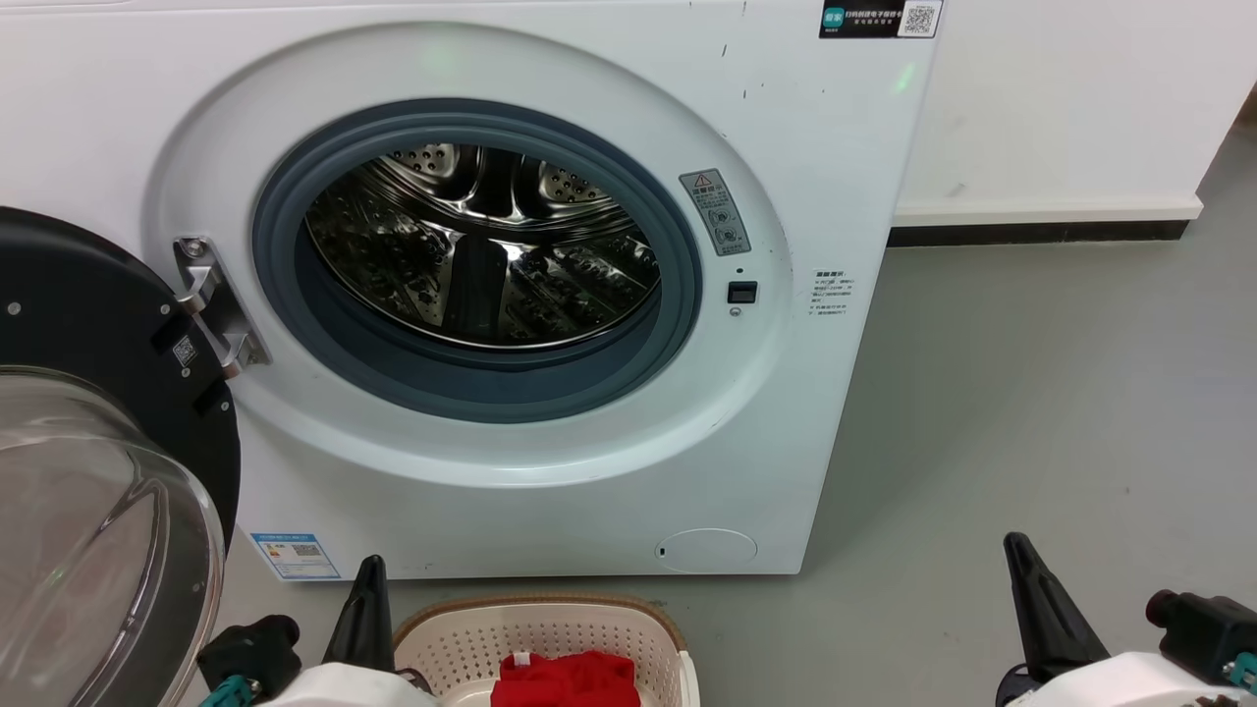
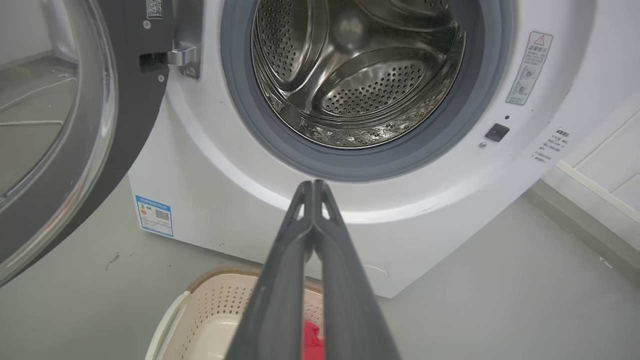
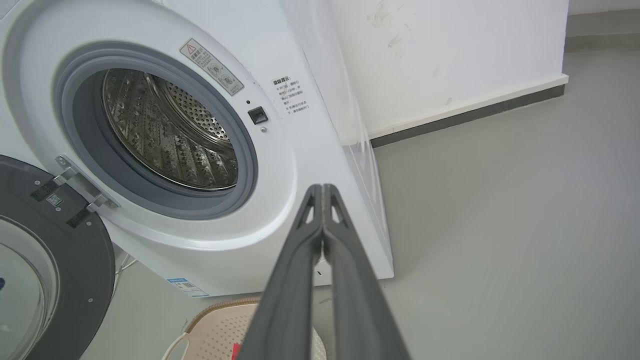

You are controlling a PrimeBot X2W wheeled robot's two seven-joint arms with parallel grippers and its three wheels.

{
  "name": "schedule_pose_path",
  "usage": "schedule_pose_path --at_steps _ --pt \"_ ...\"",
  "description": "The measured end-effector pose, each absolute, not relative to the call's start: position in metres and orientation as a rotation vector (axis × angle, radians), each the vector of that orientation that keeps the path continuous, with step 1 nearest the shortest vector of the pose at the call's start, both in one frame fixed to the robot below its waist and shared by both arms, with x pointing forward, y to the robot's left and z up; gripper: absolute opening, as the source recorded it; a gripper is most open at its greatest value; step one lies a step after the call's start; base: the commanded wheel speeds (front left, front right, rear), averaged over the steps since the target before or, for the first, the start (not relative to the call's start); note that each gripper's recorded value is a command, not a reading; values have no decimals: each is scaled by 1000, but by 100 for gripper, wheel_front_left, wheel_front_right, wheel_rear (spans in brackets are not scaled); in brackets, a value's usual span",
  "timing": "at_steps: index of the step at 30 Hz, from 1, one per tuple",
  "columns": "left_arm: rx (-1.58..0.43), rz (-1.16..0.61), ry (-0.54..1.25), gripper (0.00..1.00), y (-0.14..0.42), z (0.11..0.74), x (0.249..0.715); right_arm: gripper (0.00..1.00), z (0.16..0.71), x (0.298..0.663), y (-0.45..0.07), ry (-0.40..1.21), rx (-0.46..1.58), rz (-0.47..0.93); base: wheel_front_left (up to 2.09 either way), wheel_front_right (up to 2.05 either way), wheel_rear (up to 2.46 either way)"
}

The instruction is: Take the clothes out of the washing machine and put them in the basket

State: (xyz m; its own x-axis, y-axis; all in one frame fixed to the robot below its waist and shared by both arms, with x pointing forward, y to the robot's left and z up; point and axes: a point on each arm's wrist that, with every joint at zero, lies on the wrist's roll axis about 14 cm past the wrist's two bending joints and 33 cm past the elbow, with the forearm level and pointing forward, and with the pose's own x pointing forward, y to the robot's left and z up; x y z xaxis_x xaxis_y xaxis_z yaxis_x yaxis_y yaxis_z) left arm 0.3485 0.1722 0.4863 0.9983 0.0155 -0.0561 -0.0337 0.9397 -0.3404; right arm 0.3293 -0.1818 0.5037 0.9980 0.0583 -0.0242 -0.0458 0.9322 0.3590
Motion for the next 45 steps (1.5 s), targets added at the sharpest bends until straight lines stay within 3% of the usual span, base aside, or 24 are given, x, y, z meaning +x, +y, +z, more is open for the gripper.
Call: schedule_pose_path --at_steps 45 --pt "-1010 58 94 0 186 487 370 0 503 358 -192 30 1015 13 0 0 0"
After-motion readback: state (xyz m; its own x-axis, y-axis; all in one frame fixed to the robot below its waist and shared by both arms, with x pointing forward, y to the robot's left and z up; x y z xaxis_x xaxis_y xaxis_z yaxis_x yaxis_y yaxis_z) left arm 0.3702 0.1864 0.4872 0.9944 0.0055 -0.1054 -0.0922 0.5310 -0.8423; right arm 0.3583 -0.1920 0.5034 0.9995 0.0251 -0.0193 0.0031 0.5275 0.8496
